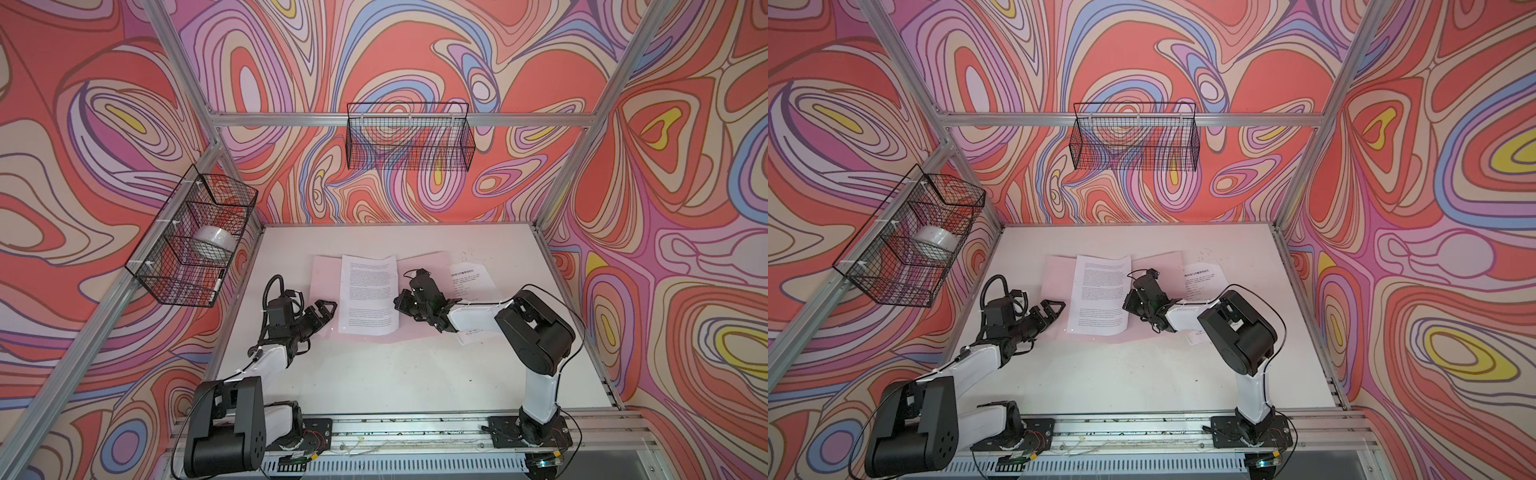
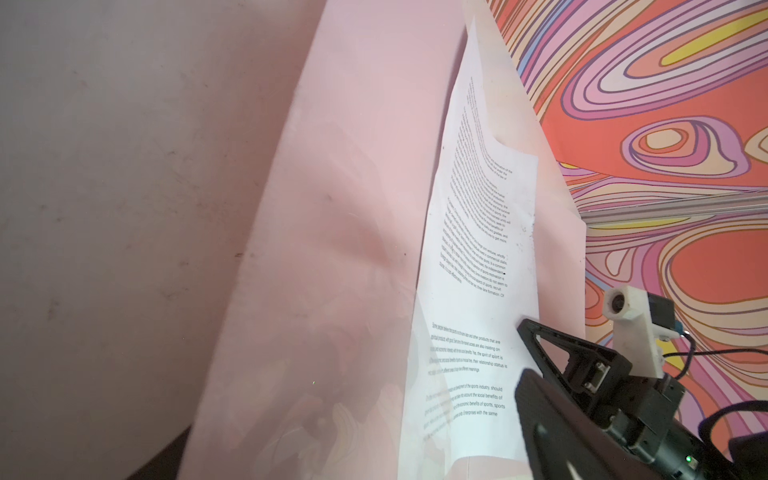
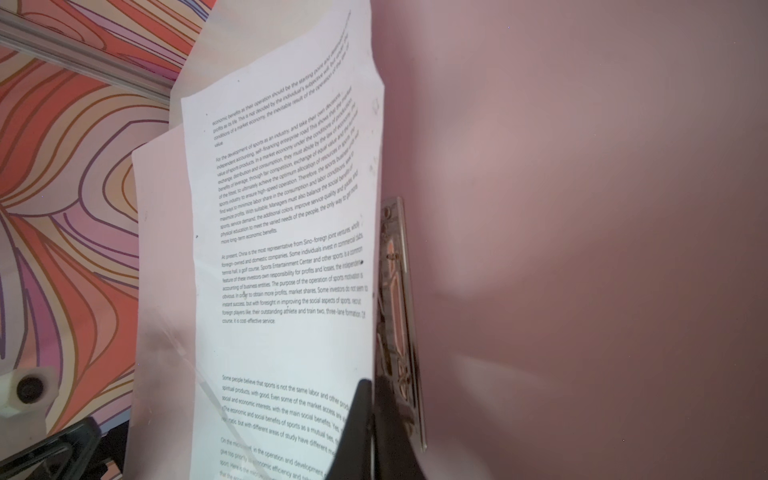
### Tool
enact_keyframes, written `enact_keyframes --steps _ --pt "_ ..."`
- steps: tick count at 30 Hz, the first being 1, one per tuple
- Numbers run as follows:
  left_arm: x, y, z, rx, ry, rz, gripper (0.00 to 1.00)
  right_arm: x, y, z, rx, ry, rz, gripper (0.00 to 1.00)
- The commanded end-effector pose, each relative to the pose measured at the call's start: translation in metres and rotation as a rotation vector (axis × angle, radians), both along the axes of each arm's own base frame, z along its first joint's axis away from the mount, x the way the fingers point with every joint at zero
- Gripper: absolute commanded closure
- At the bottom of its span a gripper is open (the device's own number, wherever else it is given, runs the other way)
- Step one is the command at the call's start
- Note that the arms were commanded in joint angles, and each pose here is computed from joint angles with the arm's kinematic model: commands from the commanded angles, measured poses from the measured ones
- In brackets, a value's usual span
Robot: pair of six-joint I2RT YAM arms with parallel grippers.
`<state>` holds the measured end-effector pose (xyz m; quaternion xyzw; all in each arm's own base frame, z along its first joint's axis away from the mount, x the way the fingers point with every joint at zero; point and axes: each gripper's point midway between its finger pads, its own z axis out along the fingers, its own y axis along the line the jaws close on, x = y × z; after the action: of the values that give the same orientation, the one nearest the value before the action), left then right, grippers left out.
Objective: Put the files into the folder
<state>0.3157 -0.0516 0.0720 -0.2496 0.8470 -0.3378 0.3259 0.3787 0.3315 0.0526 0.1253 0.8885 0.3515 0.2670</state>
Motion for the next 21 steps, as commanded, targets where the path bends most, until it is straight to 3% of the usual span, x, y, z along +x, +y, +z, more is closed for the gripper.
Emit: enact_keyframes --steps 1,13,21 --pt "0.002 -0.002 0.002 -0.012 -0.010 -0.006 0.05 0.002 -0.001 -0.008 -0.009 0.033 -0.065 1.00" --pt "0.002 -0.002 0.001 -0.016 -0.006 -0.001 0.03 -0.005 0.011 -0.020 -0.003 0.078 -0.073 1.00" --pt "0.004 -0.004 0.002 -0.024 -0.008 -0.009 0.03 -0.003 0.026 -0.019 -0.054 0.053 0.034 1.00"
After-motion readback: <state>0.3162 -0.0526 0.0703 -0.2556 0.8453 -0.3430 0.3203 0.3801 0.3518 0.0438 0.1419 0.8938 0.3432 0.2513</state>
